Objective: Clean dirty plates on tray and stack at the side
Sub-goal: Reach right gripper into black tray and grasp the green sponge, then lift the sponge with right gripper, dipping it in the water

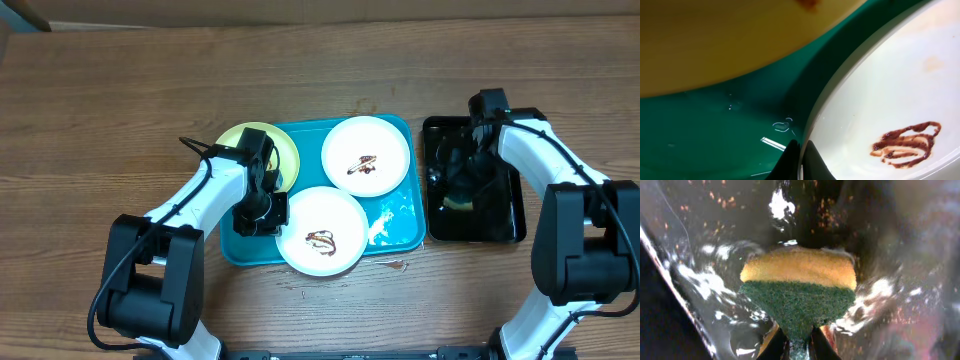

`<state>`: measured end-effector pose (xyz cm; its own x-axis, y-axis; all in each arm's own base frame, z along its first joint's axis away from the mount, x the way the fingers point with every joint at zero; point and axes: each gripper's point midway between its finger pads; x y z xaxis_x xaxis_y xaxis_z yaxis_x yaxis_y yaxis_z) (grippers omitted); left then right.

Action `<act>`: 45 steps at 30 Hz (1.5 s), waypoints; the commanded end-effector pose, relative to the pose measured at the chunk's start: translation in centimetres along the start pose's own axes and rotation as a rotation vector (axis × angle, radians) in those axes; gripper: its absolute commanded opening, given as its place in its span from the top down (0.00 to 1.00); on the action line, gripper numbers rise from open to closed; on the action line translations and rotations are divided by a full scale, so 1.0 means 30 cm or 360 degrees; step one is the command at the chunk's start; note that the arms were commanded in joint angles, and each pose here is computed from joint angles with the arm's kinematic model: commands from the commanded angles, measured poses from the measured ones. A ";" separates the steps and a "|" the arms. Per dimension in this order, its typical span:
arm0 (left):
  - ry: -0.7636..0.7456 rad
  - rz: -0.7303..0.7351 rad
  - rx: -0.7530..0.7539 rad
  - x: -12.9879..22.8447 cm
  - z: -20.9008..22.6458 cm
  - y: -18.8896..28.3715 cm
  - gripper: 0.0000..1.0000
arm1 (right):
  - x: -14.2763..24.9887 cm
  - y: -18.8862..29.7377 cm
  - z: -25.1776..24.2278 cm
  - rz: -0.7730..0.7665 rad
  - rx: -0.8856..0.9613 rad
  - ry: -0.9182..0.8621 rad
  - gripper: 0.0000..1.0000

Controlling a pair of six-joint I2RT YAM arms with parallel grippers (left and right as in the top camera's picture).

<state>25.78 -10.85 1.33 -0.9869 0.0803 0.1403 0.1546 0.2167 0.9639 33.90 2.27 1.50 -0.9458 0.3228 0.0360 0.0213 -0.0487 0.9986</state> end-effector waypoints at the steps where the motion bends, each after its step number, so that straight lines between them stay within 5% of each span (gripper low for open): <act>1: 0.0034 -0.0004 -0.0021 -0.012 0.003 -0.002 0.95 | -0.069 0.113 0.048 -0.0133 -0.0088 0.0000 0.96; 7: 0.0034 -0.0004 -0.0021 -0.012 0.003 -0.002 0.95 | -0.064 0.151 0.057 -0.0149 -0.0120 0.0003 0.96; 22: 0.0034 -0.0004 -0.0021 -0.012 0.003 -0.002 0.95 | 0.016 -0.100 0.015 -0.0173 -0.0135 0.0004 0.96; 33: 0.0034 -0.0005 -0.0021 -0.012 0.003 -0.002 0.96 | -0.073 0.152 0.084 -0.0172 -0.0188 0.0011 0.96; 45: 0.0034 -0.0004 -0.0021 -0.012 0.003 -0.003 0.96 | -0.013 0.375 0.114 -0.0280 -0.0349 0.0004 0.96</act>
<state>25.77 -10.85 1.33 -0.9868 0.0803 0.1406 0.1550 0.2167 0.9639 35.27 4.19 8.50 -0.9428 0.3317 -0.0346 -0.0935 -0.1635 0.9821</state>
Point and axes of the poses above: each gripper's point midway between its finger pads, its own y axis back along the fingers, its own z axis along the line the jaws close on, x = y × z, and after that the axes turned 7 degrees about -y, right-handed
